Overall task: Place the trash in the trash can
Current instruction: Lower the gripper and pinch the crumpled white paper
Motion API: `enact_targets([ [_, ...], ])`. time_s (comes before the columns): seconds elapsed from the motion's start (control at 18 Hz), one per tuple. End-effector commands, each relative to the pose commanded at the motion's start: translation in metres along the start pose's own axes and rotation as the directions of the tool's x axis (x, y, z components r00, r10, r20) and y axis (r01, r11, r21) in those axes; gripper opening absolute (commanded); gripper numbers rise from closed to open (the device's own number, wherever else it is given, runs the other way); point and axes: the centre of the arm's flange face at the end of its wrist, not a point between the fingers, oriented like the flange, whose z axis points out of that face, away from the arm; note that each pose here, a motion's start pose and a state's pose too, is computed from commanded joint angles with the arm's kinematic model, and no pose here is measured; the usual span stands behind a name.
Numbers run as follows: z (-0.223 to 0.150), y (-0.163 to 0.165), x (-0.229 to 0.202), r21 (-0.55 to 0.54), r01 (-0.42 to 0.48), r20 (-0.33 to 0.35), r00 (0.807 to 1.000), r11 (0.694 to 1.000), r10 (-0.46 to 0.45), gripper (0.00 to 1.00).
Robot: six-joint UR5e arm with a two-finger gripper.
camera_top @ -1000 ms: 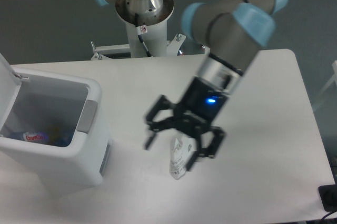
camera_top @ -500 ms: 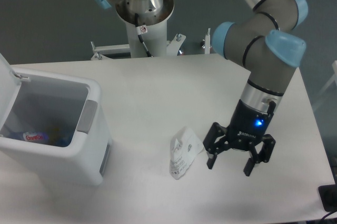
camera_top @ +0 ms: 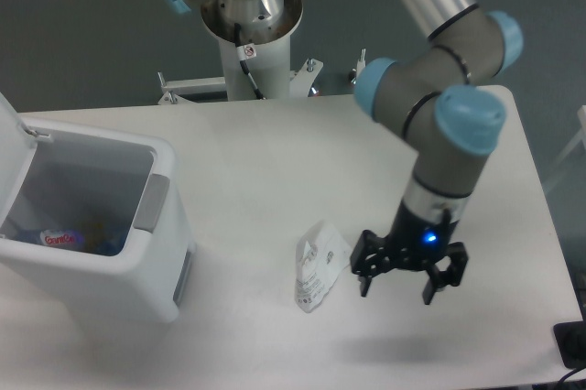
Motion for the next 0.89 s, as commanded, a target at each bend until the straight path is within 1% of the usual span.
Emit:
enact_targets([
  [0.11,0.017,0.010,0.006,-0.052,-0.005,0.003,1.000,0.999,0.005,1.00],
  [0.17,0.029,0.013,0.018,-0.086,-0.038,0.002,0.999,0.996,0.038,1.00],
  [0.28,0.035,0.020,0.034,-0.114,-0.058,-0.020,0.998,0.992,0.056,1.00],
  [0.39,0.034,0.017,0.044,-0.115,-0.068,-0.019,0.998,0.991,0.066,1.00],
  [0.5,0.023,0.008,0.041,-0.095,-0.061,-0.005,0.998,0.994,0.061,1.00],
  [0.61,0.014,0.007,0.044,-0.085,-0.061,-0.008,0.998,0.995,0.060,1.00],
  [0.78,0.021,0.008,0.067,-0.105,-0.080,-0.018,0.997,0.991,0.078,1.00],
  [0.89,0.035,0.018,0.074,-0.130,-0.081,-0.036,0.996,0.988,0.076,1.00],
])
